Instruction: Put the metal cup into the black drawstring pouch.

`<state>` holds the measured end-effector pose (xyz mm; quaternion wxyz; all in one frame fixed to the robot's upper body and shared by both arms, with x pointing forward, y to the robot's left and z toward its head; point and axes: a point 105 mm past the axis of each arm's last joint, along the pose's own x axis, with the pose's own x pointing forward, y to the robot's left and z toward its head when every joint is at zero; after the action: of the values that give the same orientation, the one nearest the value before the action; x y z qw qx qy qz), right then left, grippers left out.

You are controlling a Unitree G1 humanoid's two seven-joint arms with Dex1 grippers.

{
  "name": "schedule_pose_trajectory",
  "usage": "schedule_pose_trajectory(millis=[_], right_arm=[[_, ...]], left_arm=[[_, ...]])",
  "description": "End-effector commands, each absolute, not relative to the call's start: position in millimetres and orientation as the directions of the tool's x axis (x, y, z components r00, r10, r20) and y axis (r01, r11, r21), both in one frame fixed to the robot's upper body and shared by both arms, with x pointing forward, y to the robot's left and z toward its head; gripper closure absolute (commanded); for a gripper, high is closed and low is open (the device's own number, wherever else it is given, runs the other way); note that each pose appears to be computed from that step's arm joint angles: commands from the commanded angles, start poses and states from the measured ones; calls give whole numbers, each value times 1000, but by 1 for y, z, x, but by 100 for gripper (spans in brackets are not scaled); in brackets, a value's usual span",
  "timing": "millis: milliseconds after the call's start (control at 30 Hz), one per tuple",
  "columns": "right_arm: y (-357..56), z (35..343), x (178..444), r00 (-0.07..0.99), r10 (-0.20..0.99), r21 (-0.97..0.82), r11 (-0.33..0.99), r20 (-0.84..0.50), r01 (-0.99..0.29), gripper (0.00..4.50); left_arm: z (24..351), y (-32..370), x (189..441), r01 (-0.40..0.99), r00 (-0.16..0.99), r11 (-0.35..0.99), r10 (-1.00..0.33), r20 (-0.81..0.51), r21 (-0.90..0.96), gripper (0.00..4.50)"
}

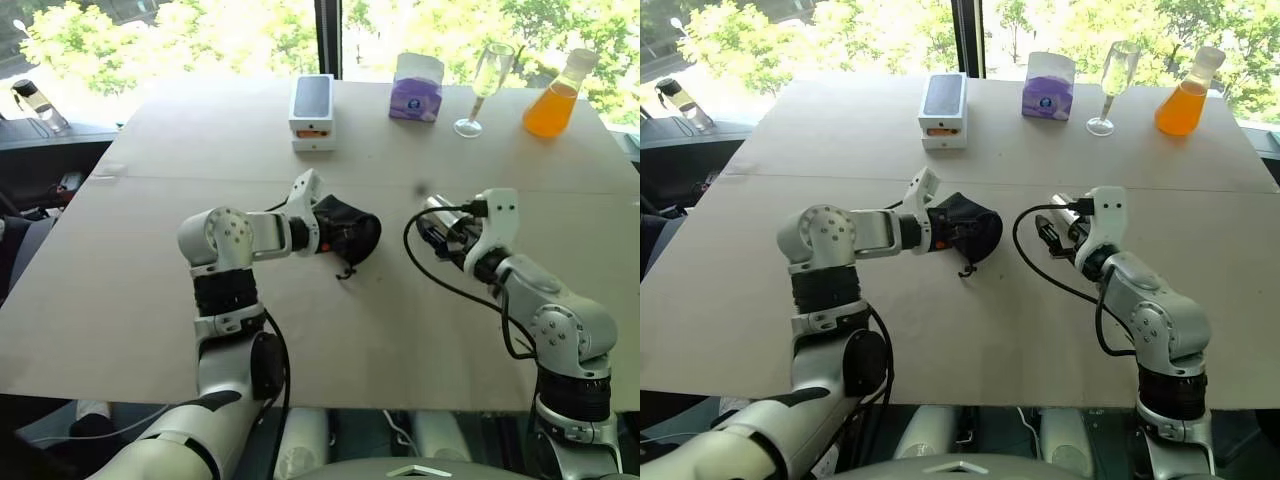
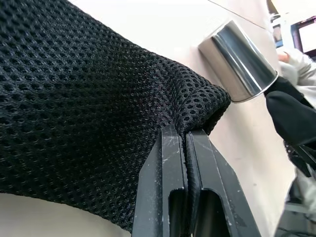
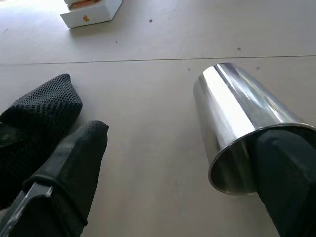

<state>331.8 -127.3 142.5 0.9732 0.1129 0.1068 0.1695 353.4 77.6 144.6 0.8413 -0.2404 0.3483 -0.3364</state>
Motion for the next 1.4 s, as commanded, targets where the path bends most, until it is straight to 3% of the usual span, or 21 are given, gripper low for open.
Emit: schedule_pose_trajectory(millis=[33,100,200,433,467,533,667,867,1267,1400], right_arm=[[-132,155,336,938,328,270,918,-114,-289,0],[-132,156,339,943,320,290,915,-93,-282,0],[-134,155,342,949,306,308,913,-75,-269,81],[-138,153,345,952,300,329,906,-56,-266,421],[-137,153,344,949,311,330,902,-47,-279,444],[-135,157,341,941,338,332,890,-23,-312,444],[-123,175,300,842,532,357,772,91,-526,444],[-114,173,259,746,655,434,641,122,-633,444],[-81,149,253,642,753,578,462,146,-673,444],[-77,131,255,635,766,601,462,101,-653,444]], left_arm=[[146,75,353,398,532,647,-740,-411,-651,448],[143,74,352,385,531,651,-736,-420,-654,448],[142,73,352,381,533,651,-735,-419,-657,450],[141,71,350,371,535,648,-735,-417,-665,450],[141,70,350,368,535,645,-736,-416,-670,450],[141,68,351,365,533,643,-738,-415,-674,450],[142,62,351,365,517,624,-753,-408,-691,450],[145,58,353,360,492,600,-773,-400,-715,450],[154,50,346,422,437,545,-823,-364,-725,450],[155,47,342,432,421,517,-840,-342,-739,450]])
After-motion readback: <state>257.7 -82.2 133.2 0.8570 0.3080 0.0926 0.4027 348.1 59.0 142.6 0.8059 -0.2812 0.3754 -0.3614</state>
